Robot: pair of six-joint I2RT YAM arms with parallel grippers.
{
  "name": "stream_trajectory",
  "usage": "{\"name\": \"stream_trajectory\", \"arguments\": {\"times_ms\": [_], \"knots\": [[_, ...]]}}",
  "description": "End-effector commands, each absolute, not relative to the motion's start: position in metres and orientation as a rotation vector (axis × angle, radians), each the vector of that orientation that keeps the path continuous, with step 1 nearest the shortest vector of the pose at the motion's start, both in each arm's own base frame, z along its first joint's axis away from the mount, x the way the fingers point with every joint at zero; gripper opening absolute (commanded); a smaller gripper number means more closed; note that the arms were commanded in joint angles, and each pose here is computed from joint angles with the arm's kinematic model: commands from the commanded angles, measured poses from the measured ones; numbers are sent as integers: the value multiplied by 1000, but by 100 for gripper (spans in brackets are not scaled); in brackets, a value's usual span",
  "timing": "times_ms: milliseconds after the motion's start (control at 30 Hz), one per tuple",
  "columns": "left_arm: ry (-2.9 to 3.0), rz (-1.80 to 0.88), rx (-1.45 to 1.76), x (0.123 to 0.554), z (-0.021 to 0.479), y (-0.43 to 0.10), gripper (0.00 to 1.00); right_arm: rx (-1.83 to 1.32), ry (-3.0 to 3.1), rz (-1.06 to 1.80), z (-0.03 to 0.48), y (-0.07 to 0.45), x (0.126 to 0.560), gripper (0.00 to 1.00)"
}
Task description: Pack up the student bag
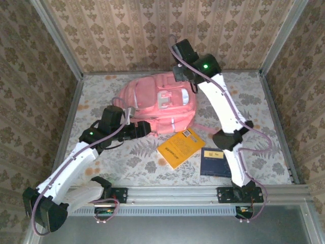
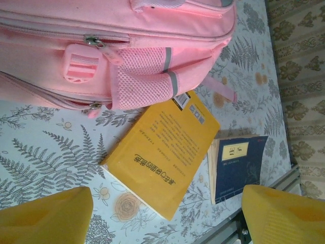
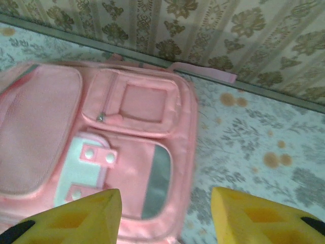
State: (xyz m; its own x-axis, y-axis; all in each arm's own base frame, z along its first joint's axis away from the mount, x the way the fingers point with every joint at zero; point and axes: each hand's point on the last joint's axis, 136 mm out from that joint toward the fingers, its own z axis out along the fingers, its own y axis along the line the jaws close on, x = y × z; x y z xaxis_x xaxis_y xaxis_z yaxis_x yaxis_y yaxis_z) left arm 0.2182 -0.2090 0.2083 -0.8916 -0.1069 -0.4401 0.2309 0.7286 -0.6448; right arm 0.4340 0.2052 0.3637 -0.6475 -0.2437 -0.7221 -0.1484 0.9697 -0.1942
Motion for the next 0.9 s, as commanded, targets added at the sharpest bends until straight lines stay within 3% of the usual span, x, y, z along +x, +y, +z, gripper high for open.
{"name": "stream_trajectory", "arguments": {"times_ms": [0, 100, 300, 433, 533, 867], "knots": [[2477, -1005, 145, 216, 203, -214, 80, -344, 2310, -342, 364, 176, 405, 53], [2510, -1008, 161, 209, 191, -215, 79, -387, 2358, -379, 330, 172, 387, 55], [2574, -1017, 162, 195, 163, -215, 80, -300, 2394, 120, 246, 180, 350, 78], [2623, -1017, 165, 183, 145, -216, 80, -148, 2532, 449, 174, 177, 335, 76], [2659, -1014, 167, 173, 132, -215, 80, -108, 2659, 520, 123, 175, 323, 76], [2772, -1016, 136, 150, 97, -209, 80, -38, 2803, 422, 48, 154, 312, 76]]}}
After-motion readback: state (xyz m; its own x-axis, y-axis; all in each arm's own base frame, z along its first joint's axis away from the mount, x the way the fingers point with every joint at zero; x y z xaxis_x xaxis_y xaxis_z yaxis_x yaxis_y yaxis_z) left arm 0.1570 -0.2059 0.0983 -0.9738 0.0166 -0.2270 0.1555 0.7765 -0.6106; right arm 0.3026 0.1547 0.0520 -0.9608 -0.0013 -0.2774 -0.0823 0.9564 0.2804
